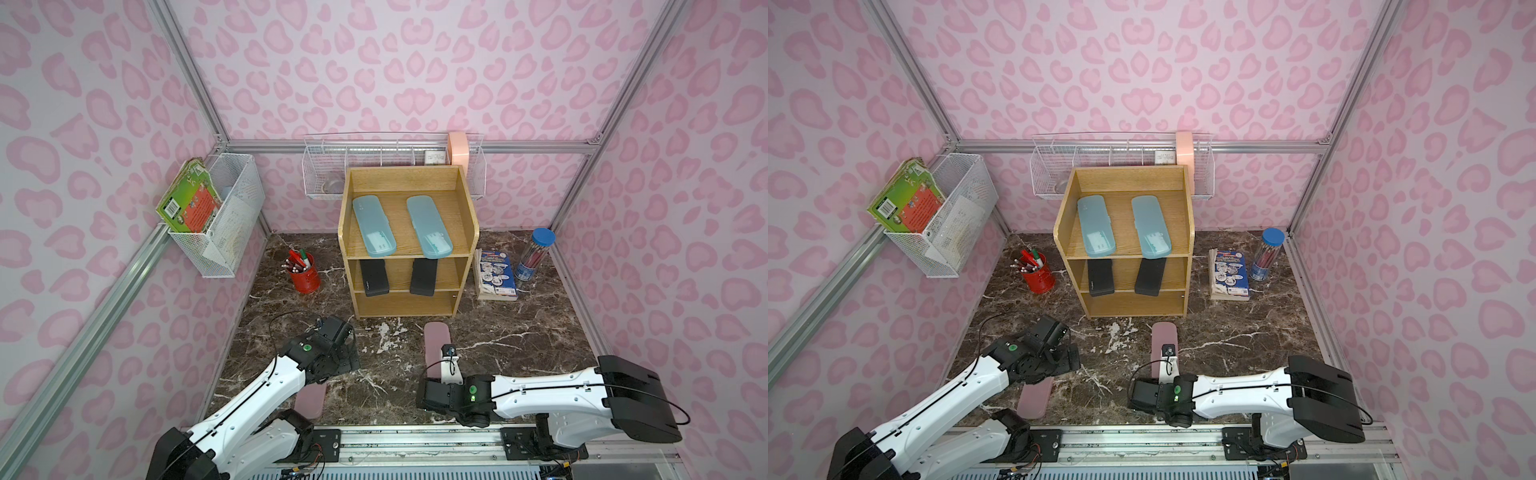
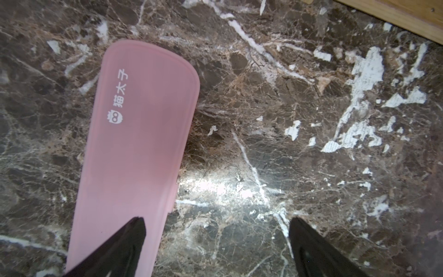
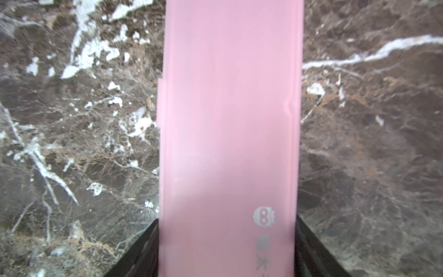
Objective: Place the pencil cases on the shelf according to color
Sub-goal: Pick up the pencil case from the center of the board, then place the pencil case on the shelf.
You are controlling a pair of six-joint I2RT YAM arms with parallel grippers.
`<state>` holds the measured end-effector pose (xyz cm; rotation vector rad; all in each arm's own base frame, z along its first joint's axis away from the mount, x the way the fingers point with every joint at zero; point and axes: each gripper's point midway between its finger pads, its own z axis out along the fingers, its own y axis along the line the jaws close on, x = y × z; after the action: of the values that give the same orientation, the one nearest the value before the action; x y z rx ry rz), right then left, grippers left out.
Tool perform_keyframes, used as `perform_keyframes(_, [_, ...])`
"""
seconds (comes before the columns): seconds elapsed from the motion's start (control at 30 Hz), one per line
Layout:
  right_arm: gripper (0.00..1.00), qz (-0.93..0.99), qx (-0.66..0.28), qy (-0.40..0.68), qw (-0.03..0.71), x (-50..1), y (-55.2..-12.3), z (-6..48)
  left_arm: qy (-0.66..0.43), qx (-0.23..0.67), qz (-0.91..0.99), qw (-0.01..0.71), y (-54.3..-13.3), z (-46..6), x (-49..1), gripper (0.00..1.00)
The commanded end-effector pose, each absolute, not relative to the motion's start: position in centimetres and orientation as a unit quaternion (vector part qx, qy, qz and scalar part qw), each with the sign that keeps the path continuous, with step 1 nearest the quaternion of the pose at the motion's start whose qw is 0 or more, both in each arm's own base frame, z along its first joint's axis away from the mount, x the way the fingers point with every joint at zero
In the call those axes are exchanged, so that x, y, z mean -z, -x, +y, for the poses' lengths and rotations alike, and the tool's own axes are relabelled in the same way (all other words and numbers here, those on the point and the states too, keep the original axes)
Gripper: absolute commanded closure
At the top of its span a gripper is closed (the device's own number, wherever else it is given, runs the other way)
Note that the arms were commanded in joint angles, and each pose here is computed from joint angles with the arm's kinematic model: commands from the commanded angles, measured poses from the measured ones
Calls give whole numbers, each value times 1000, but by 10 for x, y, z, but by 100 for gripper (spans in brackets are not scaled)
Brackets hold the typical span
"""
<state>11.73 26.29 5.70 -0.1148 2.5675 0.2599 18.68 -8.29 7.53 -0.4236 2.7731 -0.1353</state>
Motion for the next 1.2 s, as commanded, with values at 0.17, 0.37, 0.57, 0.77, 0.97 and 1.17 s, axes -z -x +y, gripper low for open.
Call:
perform_keyframes(0.17, [37,934,-91,62,341,-74,-162,273,163,33,970,178,-189,-75,-75,1])
perform_keyframes(0.37, [36,931,-92,75,346,-72,-203,281,173,35,967,182,-188,-73,-71,1])
perform_keyframes(0.57, [35,928,-99,77,351,-57,-247,283,171,18,966,194,-193,-67,-78,2])
perform_keyframes(0.77, [17,934,-86,90,335,-47,-274,291,188,-9,961,203,-194,-53,-81,1])
perform_keyframes(0.97, [6,935,-89,79,335,-50,-269,285,199,-30,960,196,-190,-43,-73,1])
perform_keyframes(1.17, [4,932,-79,78,346,-70,-243,276,213,-53,954,205,-186,-31,-70,1])
